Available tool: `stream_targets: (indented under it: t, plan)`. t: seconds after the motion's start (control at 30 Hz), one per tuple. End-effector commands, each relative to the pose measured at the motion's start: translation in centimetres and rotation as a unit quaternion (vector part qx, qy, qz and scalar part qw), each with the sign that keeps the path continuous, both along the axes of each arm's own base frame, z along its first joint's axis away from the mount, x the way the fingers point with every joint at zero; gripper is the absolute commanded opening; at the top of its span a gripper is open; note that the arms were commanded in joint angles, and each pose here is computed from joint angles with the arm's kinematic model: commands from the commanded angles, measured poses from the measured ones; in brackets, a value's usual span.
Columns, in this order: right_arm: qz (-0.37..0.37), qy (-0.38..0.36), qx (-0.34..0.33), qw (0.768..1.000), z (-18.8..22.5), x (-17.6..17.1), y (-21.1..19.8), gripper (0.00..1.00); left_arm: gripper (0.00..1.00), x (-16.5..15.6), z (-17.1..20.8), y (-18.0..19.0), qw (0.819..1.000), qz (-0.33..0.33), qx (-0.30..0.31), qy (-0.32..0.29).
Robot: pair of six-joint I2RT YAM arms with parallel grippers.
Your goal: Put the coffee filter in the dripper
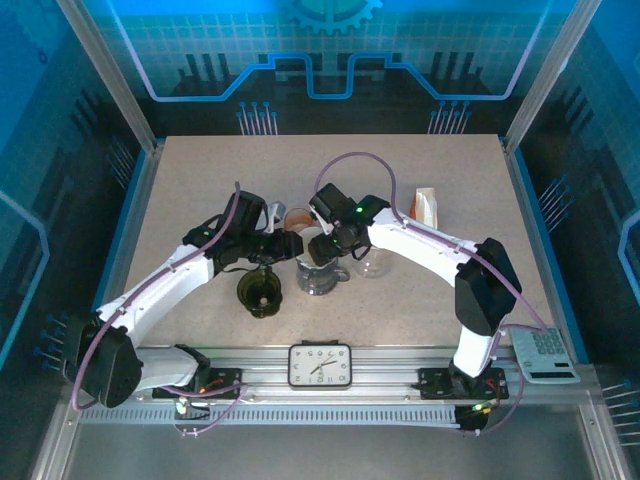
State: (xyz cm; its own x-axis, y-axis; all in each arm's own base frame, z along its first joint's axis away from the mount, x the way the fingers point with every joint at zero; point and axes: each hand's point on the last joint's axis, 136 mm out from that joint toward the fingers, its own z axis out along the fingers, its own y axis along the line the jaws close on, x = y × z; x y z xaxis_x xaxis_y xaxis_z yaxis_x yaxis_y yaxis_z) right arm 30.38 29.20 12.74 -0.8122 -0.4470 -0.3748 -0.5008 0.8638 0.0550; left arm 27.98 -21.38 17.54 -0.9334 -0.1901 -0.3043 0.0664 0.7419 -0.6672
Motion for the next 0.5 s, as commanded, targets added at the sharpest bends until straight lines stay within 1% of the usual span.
stream_targets:
  t: [0.0,0.17,0.3,0.47]
  plan:
    - [0.004,0.003,0.003,1.0,-0.1,-0.2,0.4,0.74,0.28,0.0,-0.7,0.4,1.0,-0.001,0.014,0.006]
    - [-0.007,-0.02,0.034,0.999,2.7,0.6,0.6,0.75,0.26,-0.1,-1.0,0.4,1.0,-0.001,0.015,0.01]
    - [-0.017,-0.037,0.053,0.998,4.9,0.6,-0.2,0.75,0.26,0.0,-1.1,0.4,1.0,-0.001,0.013,0.012]
    - [-0.03,-0.042,0.058,0.997,5.7,-0.2,-2.0,0.75,0.26,-0.1,-1.2,0.4,1.0,0.0,0.012,0.011]
